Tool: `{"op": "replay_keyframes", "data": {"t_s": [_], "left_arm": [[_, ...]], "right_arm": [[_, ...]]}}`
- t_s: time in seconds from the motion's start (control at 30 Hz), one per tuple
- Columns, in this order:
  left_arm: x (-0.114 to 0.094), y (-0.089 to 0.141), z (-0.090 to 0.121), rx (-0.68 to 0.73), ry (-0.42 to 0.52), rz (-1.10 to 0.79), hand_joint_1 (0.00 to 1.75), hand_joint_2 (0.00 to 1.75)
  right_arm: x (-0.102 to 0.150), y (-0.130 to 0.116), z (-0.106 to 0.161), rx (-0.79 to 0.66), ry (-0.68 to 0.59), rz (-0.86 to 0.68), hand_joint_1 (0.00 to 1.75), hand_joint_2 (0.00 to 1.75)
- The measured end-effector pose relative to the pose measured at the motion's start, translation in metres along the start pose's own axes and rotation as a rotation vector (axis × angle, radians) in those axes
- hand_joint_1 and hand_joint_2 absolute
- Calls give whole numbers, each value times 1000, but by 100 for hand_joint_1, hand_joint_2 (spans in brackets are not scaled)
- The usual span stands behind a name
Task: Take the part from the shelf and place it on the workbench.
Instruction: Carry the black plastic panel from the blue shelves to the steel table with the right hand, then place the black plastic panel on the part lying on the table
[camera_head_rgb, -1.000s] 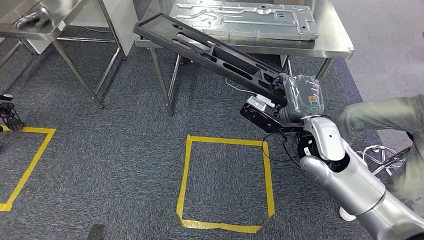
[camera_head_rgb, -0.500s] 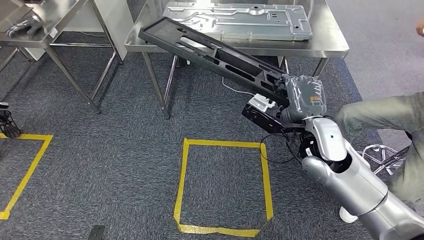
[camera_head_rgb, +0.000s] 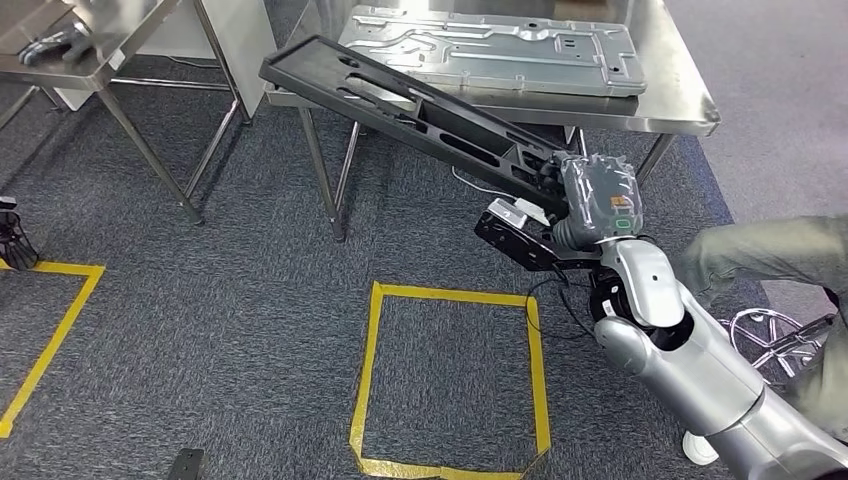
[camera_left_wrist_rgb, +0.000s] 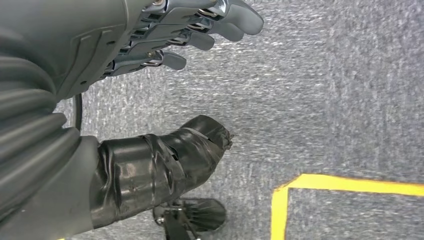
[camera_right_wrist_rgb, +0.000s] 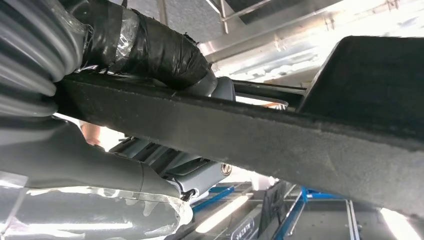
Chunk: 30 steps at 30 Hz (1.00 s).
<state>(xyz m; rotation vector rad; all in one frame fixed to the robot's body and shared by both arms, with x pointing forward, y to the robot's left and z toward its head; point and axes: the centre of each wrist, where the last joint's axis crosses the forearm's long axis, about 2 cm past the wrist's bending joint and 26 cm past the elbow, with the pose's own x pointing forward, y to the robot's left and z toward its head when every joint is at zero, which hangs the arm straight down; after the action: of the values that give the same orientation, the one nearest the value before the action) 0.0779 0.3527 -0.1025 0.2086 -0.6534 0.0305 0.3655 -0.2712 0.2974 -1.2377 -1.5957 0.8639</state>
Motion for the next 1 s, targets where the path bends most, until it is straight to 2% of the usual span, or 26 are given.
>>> {"op": "replay_keyframes", "data": {"t_s": [1.0], "left_arm": [[0, 0, 0, 0, 4, 7, 0, 175]], "right_arm": [[3, -4, -3, 7, -3, 0, 175, 175]]}}
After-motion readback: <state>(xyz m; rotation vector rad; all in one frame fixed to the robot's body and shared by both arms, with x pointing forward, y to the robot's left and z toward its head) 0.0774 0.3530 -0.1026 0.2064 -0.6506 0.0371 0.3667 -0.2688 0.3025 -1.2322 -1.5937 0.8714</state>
